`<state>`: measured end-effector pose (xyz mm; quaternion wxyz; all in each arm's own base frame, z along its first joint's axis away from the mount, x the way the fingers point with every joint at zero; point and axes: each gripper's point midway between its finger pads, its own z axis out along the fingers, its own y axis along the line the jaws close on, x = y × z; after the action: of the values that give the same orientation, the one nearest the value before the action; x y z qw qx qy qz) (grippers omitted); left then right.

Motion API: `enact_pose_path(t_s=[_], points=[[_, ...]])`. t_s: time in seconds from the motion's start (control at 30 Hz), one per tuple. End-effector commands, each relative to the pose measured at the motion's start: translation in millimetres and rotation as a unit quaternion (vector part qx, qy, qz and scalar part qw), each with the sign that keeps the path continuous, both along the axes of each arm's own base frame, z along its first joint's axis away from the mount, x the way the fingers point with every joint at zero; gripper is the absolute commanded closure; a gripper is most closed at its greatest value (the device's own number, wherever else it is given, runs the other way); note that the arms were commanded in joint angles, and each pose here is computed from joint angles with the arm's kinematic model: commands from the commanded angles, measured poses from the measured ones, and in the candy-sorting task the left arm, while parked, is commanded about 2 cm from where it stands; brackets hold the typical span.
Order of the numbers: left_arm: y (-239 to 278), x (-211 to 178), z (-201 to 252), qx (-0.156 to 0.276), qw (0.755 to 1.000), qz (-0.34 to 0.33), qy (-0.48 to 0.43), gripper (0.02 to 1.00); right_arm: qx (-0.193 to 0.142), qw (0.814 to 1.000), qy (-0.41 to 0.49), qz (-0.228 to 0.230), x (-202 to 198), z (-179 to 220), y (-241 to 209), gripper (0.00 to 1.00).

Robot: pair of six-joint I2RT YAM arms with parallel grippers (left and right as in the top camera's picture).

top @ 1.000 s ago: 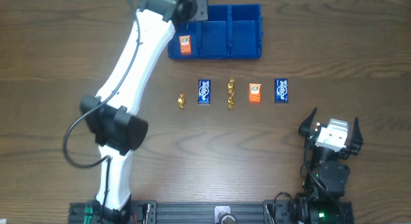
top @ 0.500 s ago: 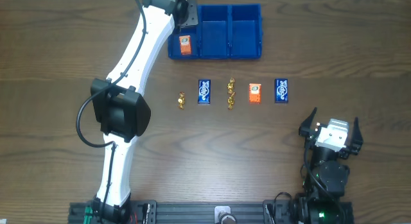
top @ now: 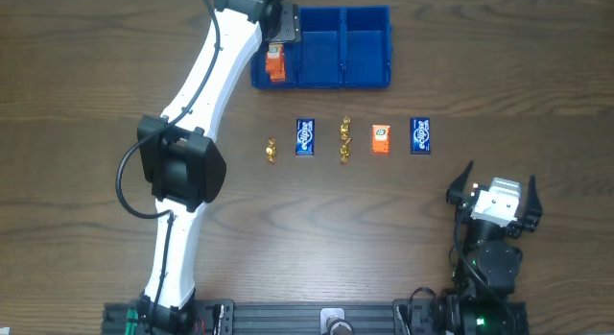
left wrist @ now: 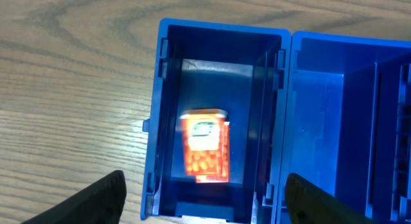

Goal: Sort Candies Into Trays

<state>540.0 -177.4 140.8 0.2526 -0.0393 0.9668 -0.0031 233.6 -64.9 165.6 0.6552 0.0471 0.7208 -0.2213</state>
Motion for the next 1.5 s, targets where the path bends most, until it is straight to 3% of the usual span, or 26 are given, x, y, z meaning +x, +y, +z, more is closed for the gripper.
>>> enact_pose_path(t_s=[0.03, 0.23, 0.33, 0.47, 0.7, 0.83, 1.17, 1.5], points=[[3, 2, 2, 0.008, 1.0, 0.008, -0.003, 0.198, -0.003, 1.0, 0.002, -0.003, -1, -1, -1, 0.003], [-37, -12, 52, -0.005, 0.998, -0.011, -0.054, 0.215, -0.003, 1.0, 0.002, -0.003, -1, -1, -1, 0.003], [-83, -37, 82, -0.023, 0.996, -0.029, -0.075, 0.222, -0.003, 1.0, 0.002, -0.003, -1, -1, -1, 0.003], [-142, -79, 85, -0.045, 0.996, -0.046, -0.069, 0.231, -0.003, 1.0, 0.002, -0.003, -1, -1, -1, 0.003], [-204, -155, 31, -0.049, 0.997, -0.051, 0.027, 0.167, -0.003, 1.0, 0.002, -0.003, -1, -1, -1, 0.003], [-223, -171, -5, -0.054, 0.994, -0.057, 0.073, 0.02, -0.003, 1.0, 0.002, -0.003, -1, -1, -1, 0.003], [-229, -185, -88, -0.029, 0.984, -0.058, 0.166, 0.018, -0.003, 1.0, 0.002, -0.003, -1, -1, -1, 0.003], [-219, -183, -133, -0.015, 0.978, -0.043, 0.206, 0.036, -0.003, 1.0, 0.002, -0.003, -1, -1, -1, 0.003]])
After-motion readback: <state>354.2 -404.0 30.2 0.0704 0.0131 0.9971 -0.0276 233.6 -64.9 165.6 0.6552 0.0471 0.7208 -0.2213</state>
